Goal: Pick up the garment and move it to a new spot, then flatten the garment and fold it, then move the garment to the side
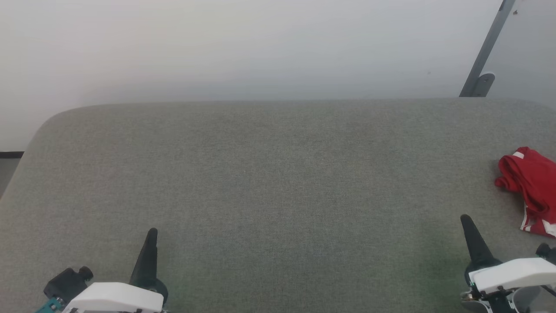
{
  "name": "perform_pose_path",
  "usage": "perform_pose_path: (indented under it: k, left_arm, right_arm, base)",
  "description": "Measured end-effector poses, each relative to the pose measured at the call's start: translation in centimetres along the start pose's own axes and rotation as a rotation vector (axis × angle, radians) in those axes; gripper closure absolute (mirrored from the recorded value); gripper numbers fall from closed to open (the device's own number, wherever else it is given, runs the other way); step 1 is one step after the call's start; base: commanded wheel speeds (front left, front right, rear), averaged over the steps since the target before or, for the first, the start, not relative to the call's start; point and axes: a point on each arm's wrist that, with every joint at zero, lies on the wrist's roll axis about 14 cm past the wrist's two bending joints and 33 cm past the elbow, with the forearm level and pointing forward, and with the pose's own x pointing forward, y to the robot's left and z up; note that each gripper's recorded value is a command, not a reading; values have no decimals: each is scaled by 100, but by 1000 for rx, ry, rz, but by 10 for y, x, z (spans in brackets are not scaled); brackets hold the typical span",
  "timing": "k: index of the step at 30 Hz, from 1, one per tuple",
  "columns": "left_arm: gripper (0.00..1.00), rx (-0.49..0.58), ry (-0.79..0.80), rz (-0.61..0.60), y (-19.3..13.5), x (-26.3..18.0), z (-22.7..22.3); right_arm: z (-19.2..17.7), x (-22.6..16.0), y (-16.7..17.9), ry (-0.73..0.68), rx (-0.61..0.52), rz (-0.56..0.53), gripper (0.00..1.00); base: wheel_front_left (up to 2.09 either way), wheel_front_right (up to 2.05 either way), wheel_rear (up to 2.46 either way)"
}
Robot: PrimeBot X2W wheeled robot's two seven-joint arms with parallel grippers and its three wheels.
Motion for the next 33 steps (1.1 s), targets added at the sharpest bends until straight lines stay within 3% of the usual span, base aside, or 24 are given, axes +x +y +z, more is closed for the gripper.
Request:
perform_pose_path:
  k: [33]
  left_arm:
    - [100,-336,30,-28,-13,16,-1]
  right_arm:
    - [0,6,16,-14,330,33,100]
  base:
    - [0,0,0]
